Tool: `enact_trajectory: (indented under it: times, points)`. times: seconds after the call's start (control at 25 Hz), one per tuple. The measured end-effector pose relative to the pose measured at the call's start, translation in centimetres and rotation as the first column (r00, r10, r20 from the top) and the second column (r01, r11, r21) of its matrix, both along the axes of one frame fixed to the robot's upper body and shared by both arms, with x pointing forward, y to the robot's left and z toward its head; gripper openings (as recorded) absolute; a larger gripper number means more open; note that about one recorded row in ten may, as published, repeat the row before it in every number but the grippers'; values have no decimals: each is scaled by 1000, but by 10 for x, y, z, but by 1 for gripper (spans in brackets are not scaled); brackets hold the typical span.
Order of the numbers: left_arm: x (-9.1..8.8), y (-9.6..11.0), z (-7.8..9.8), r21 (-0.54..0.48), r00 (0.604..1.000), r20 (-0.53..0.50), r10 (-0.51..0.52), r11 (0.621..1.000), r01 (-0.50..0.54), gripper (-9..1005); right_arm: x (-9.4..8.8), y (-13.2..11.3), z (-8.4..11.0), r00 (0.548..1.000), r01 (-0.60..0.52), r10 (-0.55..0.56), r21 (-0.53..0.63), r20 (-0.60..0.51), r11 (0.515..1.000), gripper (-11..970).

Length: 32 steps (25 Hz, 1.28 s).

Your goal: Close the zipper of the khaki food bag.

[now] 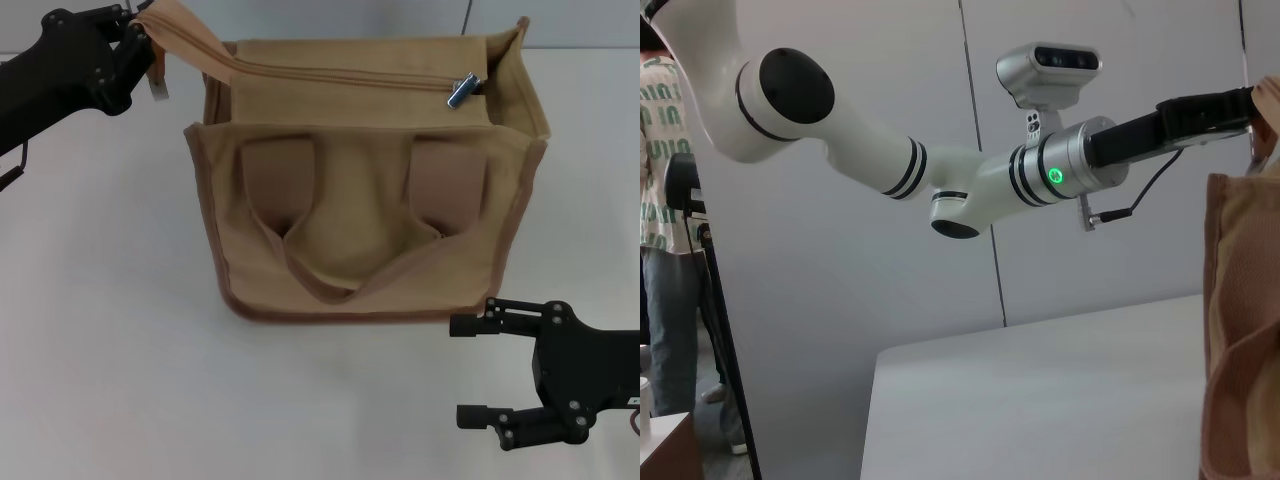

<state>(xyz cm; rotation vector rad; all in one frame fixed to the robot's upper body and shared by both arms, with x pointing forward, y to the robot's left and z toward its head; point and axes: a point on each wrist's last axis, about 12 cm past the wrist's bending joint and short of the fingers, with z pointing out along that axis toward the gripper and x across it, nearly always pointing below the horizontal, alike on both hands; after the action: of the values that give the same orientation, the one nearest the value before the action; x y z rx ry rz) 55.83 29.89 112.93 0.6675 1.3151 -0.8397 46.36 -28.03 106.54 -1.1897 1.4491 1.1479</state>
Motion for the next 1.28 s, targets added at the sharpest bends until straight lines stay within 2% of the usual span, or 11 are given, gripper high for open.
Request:
enact_trajectory:
  times: [0.4,0.6,0.76,0.8,0.84,0.88,0.92,0.96,1.04,1.16,1.28]
  points:
    - [-6,-1,-6,-18,1000,12,28,999,-27,30,1,0,0,1000,4,-4,1,3,1000,817]
    - [-7,0,-7,-14,1000,4,27,1000,-27,141,2,0,1,1000,5,-5,1,6,1000,817]
    - [-10,17,-3,32,999,-32,21,999,-20,229,2,0,1,1000,5,-5,2,7,1000,816]
    - [-11,23,-2,48,999,-43,21,999,-19,280,2,0,1,1000,5,-5,2,7,1000,816]
    - [-15,39,2,97,996,-85,5,995,3,331,3,1,1,1000,3,-3,2,9,1000,816]
    - [-15,39,2,97,996,-85,5,995,3,383,3,1,1,1000,3,-3,2,9,1000,816]
    - [-20,52,7,129,991,-129,-28,991,45,434,3,1,2,1000,2,-2,2,10,1000,816]
    - [-20,52,7,129,991,-129,-28,991,45,467,4,1,2,1000,1,-1,2,11,1000,816]
    - [-32,69,19,139,974,-190,-125,978,153,534,6,3,3,1000,-1,1,-1,10,1000,816]
    - [-37,73,22,132,968,-199,-155,974,183,634,8,4,3,1000,-1,1,-5,13,1000,817]
    - [-51,73,21,97,960,-180,-214,967,234,751,9,5,3,1000,-4,4,-6,15,1000,817]
